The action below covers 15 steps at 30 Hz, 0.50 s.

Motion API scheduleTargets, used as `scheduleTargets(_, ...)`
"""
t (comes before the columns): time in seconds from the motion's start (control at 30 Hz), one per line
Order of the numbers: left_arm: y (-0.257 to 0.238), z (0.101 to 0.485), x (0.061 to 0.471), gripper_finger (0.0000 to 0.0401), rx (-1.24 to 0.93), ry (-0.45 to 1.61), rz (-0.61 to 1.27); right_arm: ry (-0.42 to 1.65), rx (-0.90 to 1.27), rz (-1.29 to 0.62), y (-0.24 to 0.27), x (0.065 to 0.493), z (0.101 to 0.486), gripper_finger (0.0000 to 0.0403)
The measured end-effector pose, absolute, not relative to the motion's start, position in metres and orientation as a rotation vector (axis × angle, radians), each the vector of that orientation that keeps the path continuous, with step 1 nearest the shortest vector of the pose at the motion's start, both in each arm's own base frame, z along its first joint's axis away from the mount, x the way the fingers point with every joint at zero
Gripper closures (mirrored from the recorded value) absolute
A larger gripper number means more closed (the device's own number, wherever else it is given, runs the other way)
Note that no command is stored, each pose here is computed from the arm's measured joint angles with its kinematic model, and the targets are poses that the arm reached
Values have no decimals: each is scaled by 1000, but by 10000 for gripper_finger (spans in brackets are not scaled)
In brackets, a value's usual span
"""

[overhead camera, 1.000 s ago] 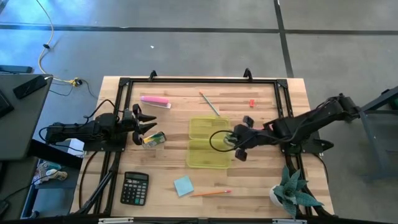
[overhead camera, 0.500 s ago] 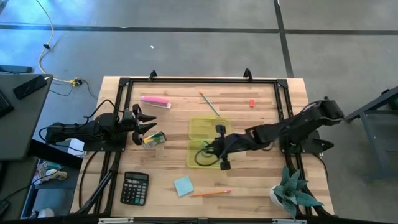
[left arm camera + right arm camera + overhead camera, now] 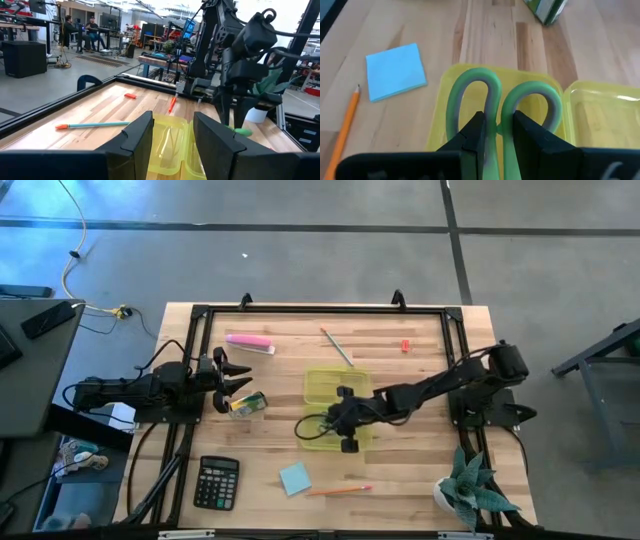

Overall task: Pack school essentials
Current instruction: Put the light green scissors into the supply box

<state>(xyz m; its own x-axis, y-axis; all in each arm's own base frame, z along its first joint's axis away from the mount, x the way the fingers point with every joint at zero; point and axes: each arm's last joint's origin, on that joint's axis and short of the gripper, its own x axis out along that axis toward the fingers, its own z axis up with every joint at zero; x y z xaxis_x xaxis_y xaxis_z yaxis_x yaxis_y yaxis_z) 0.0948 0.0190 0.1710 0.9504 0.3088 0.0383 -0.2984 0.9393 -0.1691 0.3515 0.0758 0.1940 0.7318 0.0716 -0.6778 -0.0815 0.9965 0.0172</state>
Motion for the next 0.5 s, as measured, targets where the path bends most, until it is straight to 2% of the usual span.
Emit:
scheduleTargets(0.2, 19, 171, 95, 270, -162, -64, 310, 755, -12, 90, 75, 353, 191, 333)
scheduleTargets(0.5, 19, 171, 95, 270, -162, -65, 310, 754, -21, 64, 73, 353, 191, 263)
